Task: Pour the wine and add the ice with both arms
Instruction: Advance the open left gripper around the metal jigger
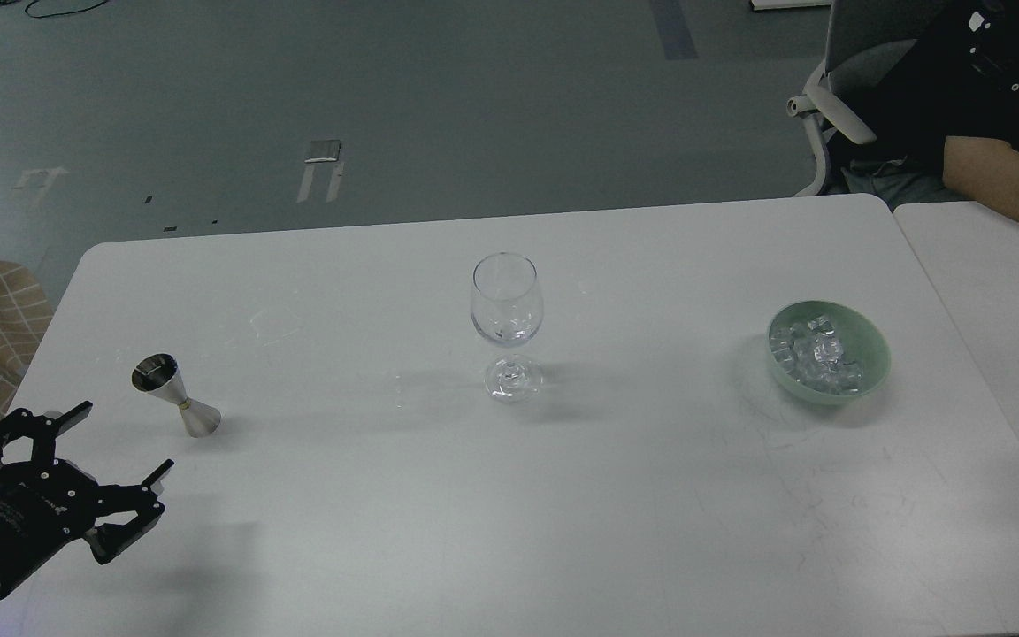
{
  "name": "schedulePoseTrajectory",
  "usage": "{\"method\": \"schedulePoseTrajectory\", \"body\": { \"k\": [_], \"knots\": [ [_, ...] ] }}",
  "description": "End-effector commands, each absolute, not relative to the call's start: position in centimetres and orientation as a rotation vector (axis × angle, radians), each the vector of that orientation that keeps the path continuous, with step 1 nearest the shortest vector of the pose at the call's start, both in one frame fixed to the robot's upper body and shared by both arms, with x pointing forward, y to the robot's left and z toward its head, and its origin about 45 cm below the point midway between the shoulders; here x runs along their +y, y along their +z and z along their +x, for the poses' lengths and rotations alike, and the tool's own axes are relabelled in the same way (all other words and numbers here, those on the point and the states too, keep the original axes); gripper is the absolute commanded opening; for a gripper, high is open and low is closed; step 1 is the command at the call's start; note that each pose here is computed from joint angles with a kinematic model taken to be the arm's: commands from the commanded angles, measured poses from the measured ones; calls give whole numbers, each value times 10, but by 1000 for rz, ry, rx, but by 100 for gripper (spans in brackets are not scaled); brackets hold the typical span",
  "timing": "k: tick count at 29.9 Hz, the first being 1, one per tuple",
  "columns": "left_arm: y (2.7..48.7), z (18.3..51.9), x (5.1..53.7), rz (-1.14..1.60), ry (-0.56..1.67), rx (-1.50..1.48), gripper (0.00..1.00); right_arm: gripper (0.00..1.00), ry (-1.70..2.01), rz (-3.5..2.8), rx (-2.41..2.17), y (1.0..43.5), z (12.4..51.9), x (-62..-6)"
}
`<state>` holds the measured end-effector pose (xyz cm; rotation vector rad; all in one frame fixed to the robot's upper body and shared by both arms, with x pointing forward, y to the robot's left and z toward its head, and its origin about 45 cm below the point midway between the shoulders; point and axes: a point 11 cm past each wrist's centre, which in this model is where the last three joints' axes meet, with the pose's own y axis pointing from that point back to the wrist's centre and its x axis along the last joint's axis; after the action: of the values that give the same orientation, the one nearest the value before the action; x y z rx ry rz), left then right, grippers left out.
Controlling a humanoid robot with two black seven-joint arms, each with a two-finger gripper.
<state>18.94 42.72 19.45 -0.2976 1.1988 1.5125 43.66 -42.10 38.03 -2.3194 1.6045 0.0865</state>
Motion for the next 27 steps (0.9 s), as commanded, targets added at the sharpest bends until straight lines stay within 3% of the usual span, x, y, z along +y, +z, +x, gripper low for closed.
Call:
{"method": "schedulePoseTrajectory", "body": {
  "k": [1,27],
  "knots": [
    [185,185,424,-327,1540,1257,100,100,87,-2321,1606,379,436,-421],
    [158,209,404,-532,1608,1416,100,100,101,-2320,1596,376,437,-417]
  ]
}}
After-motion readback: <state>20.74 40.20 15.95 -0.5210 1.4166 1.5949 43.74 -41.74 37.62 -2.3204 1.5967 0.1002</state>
